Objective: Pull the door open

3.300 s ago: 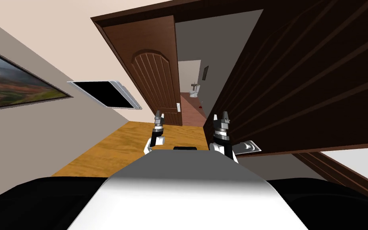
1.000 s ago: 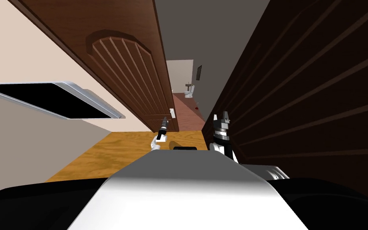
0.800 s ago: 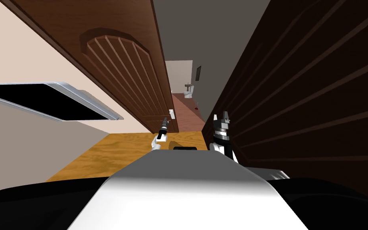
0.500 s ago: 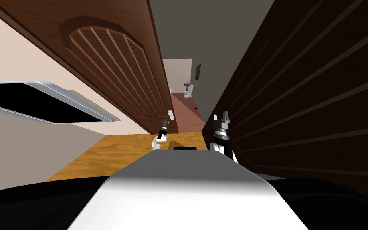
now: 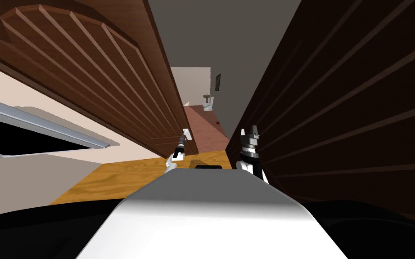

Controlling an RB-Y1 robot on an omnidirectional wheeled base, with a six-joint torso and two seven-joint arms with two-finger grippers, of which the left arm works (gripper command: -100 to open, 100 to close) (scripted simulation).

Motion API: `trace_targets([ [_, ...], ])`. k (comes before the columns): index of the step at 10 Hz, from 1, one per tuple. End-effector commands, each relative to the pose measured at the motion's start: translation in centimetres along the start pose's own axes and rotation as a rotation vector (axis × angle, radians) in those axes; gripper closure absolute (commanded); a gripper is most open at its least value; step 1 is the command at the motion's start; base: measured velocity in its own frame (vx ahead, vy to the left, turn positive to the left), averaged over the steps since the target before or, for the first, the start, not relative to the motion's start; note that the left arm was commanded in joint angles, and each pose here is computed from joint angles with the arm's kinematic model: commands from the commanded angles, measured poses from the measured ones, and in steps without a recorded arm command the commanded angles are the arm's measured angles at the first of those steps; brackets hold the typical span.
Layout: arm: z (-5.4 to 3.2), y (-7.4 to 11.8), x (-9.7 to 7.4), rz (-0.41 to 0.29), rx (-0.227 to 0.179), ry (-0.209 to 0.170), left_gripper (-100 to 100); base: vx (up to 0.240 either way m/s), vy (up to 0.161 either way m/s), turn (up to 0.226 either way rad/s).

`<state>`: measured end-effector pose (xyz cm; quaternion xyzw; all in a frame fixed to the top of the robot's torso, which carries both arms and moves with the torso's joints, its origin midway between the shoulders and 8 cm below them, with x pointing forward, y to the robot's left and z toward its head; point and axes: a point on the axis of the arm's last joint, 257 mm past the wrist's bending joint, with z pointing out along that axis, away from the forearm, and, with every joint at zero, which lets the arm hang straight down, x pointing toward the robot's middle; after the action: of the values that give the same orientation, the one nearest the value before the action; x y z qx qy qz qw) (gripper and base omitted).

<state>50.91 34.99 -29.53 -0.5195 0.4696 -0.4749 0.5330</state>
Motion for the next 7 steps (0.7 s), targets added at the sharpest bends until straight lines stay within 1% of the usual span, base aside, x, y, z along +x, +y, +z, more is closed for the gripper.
trace_targets([
  [1, -0.22, 0.1, -2.4, -0.001, 0.0, -0.025, -100, 0.214, -0.021, -0.165],
  [2, -0.28, 0.1, -3.1, -0.001, 0.0, -0.032, -100, 0.182, -0.015, -0.094],
  [3, -0.44, 0.1, -4.5, 0.0, 0.001, -0.047, -100, 0.19, -0.037, -0.125],
  [4, -0.32, 0.0, -3.7, 0.001, 0.0, -0.039, -100, 0.092, -0.014, -0.022],
  [5, -0.32, 0.0, -3.7, 0.001, 0.0, -0.039, 100, -0.013, 0.004, 0.024],
  [7, -0.32, 0.0, -3.7, 0.001, 0.0, -0.039, 100, -0.029, 0.006, -0.008],
])
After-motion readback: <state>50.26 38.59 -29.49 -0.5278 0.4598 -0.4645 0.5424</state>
